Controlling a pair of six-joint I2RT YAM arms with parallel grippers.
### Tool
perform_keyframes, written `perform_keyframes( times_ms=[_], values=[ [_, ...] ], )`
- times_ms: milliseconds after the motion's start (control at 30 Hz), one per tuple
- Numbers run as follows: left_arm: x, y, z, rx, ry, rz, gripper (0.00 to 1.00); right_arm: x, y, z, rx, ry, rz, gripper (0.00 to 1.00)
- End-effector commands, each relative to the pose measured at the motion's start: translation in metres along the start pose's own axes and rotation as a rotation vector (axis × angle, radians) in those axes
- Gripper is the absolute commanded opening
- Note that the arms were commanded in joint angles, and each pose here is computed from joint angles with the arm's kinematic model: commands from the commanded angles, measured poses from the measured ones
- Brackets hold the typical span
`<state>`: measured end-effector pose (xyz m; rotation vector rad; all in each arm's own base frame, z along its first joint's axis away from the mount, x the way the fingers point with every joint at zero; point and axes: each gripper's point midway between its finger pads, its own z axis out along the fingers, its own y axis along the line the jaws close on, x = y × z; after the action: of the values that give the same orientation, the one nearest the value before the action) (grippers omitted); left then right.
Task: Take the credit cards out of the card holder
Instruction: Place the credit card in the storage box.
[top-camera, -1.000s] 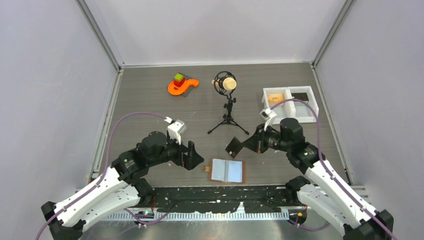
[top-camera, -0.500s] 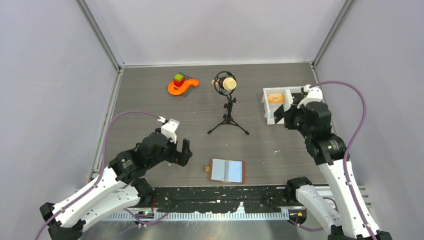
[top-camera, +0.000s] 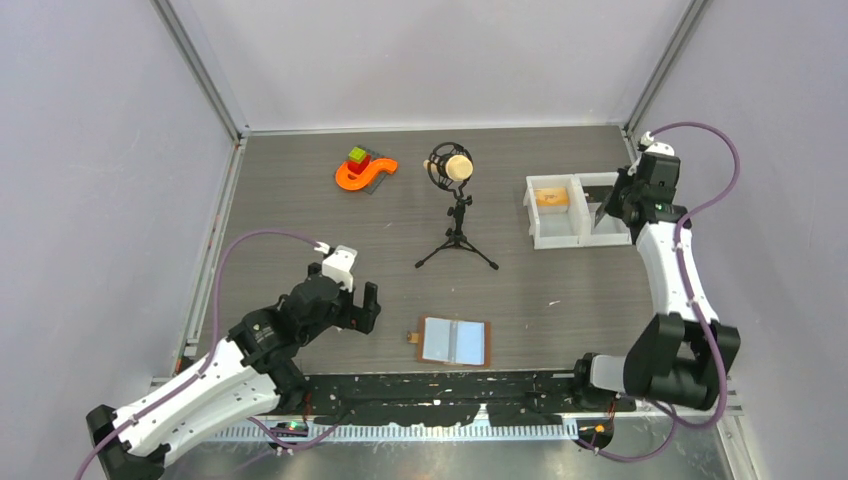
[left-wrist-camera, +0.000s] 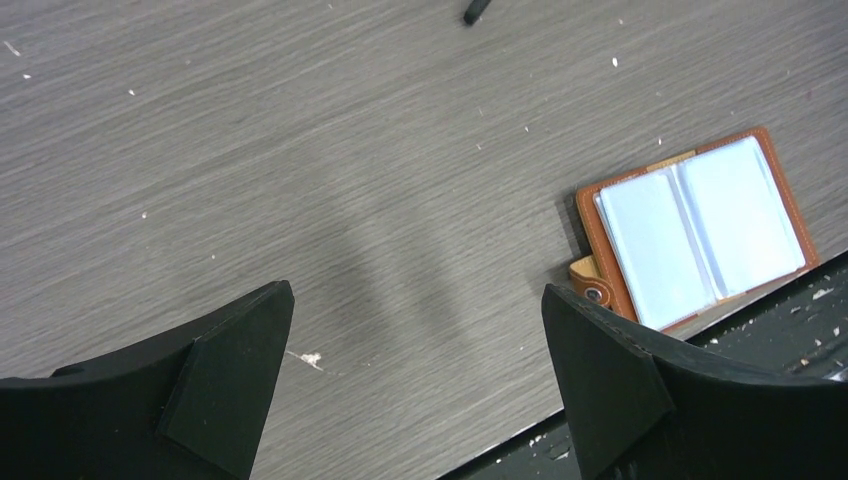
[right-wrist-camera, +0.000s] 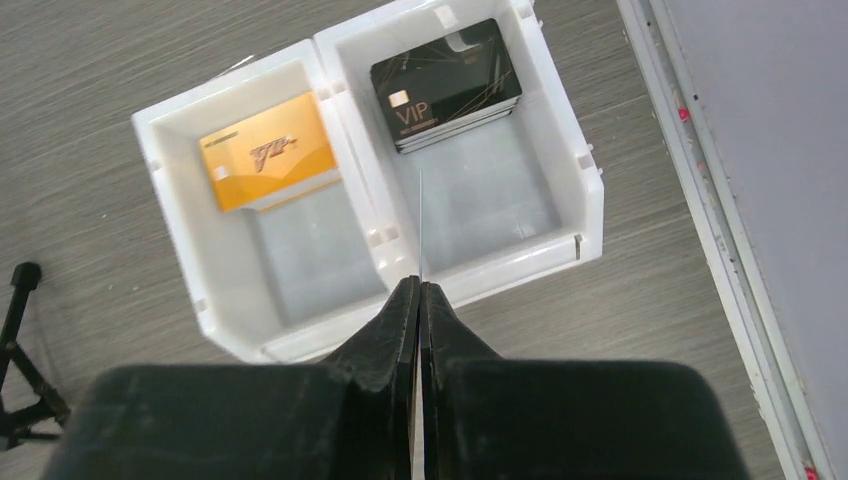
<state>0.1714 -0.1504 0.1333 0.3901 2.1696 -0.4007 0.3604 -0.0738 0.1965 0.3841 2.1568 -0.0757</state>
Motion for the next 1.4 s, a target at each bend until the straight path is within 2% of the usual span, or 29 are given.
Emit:
perform_keyframes(
  times_ms=[0, 367, 767, 1233, 1367],
  values=[
    [-0.025, 0.003, -0.003, -0.018, -0.120, -0.023, 1.00, -0.051, 0.004, 0.018, -0.099, -0.129, -0.003, 0.05],
    [-0.033, 0.011, -0.009, -0.064, -0.139, -0.039, 1.00, -0.062, -0.007, 0.074, -0.159, -0.137, -0.011, 0.05],
    [-0.038, 0.011, -0.005, -0.093, -0.125, -0.029, 1.00, -0.060, -0.006, 0.101, -0.268, -0.124, 0.032, 0.07],
    [-0.042, 0.013, -0.006, -0.107, -0.129, -0.026, 1.00, -0.047, -0.012, 0.125, -0.280, -0.080, 0.062, 0.12],
    [-0.042, 0.013, -0.007, -0.107, -0.132, -0.030, 1.00, -0.045, -0.016, 0.130, -0.269, -0.074, 0.068, 0.16]
  ],
)
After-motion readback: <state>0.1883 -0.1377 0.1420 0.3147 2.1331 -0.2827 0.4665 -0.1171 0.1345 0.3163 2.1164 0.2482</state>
